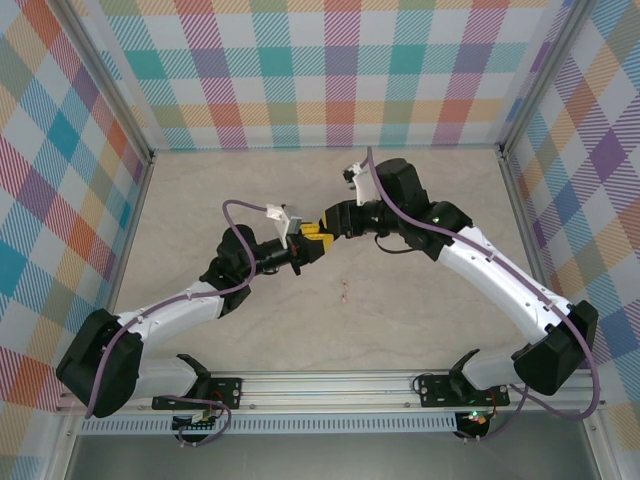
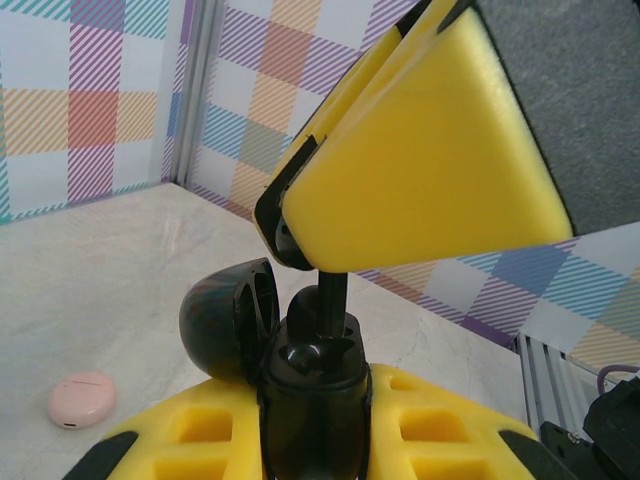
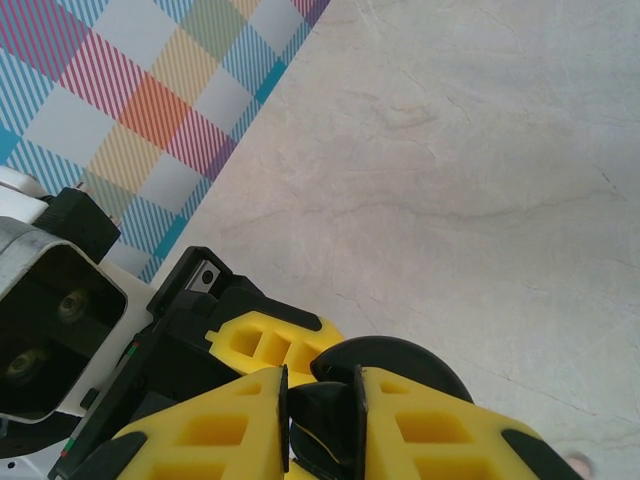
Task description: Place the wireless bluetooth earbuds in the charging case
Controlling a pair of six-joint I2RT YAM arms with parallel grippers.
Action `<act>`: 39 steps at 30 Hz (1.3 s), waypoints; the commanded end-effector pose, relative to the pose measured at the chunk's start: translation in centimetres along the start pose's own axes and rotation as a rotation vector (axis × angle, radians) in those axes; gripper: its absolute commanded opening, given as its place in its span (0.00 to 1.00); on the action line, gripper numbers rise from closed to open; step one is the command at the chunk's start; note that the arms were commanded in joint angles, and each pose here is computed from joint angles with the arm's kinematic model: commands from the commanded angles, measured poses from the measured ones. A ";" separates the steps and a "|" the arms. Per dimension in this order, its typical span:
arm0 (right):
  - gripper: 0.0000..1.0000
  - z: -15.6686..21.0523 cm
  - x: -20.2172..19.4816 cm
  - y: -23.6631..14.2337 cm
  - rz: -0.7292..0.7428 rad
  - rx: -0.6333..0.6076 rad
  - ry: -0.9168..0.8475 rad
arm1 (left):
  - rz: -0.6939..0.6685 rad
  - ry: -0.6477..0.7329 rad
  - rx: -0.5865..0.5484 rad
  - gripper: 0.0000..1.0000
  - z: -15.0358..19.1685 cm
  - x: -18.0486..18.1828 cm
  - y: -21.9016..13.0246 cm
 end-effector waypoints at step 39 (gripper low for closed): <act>0.26 0.8 0.6 1.2 0.003 0.075 -0.067 | -0.008 0.004 -0.059 0.20 -2.6 -0.9 0.1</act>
Point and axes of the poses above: each hand's point on the last joint's axis, 136 mm out from that joint toward the fingers, its own y axis out along the fingers, its own x axis along the line the jaws close on, z = x × y, the point moved 1 cm from there along -y, back along the fingers, and after that the axes turned 13 degrees about -y, right-handed, at the moved point
